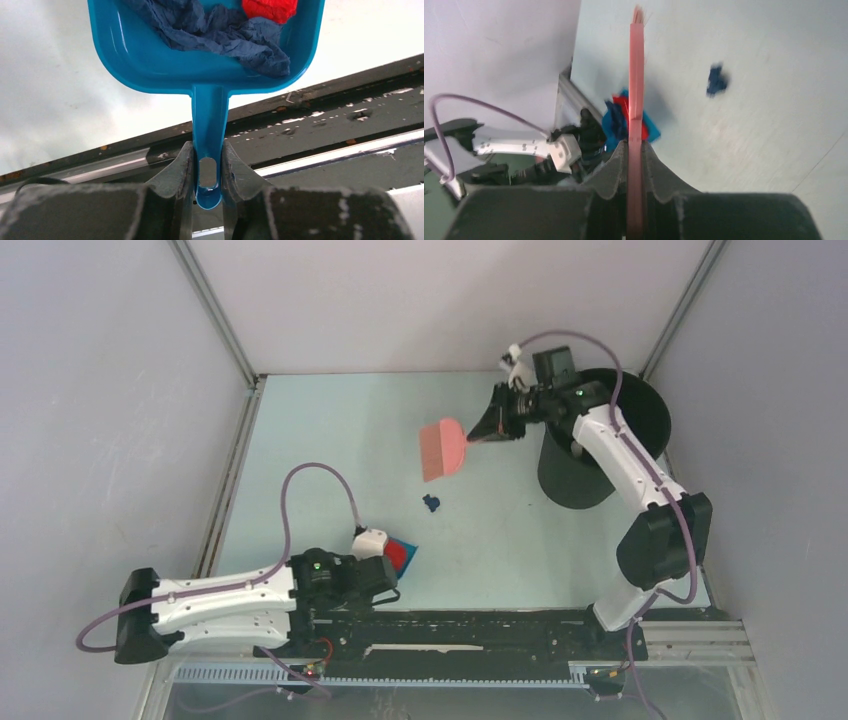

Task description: Sweep away the paper scraps from the table

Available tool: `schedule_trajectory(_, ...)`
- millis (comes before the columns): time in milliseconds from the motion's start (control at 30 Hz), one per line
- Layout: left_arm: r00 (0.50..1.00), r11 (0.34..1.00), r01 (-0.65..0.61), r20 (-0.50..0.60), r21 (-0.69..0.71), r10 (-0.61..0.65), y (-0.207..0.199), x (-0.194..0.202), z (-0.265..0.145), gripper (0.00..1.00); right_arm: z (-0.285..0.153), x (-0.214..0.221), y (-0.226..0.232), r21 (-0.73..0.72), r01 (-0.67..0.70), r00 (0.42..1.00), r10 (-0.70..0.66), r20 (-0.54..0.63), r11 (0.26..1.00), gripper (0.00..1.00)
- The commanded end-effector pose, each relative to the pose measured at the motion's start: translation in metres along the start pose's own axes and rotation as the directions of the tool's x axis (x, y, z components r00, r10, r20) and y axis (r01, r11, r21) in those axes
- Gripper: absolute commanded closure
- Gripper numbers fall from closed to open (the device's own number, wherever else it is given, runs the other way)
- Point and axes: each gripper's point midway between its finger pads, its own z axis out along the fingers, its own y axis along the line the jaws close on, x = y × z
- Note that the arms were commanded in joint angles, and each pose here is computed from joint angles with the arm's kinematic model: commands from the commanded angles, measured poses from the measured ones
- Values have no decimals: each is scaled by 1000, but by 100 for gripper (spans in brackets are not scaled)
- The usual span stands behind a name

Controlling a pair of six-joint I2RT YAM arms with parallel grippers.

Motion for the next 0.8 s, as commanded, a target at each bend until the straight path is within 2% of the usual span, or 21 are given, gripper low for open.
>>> schedule_trajectory(0,999,986,-42,9,163,41,-47,-17,-10,100,-16,-34,6,106,292,954,-297,30,950,100)
schedule_trajectory(133,999,977,-50,6,206,50,-61,-20,-10,100,0,-46,-5,237,402,914,-405,-35,885,100)
schedule_trajectory(267,998,976,-60,6,210,60,-68,-25,-6,100,21,-50,-34,438,577,810,-549,-204,689,100)
schedule_trajectory(367,999,972,-40,-21,232,47,-74,-26,-2,100,32,-50,-49,501,629,767,-580,-274,594,100)
schedule_trajectory(567,997,969,-2,-71,248,20,-76,-24,9,100,45,-49,-54,518,711,680,-653,-334,475,100)
schedule_trajectory(767,994,972,18,-109,235,8,-70,-19,23,100,66,-16,-52,404,805,588,-679,-440,435,100)
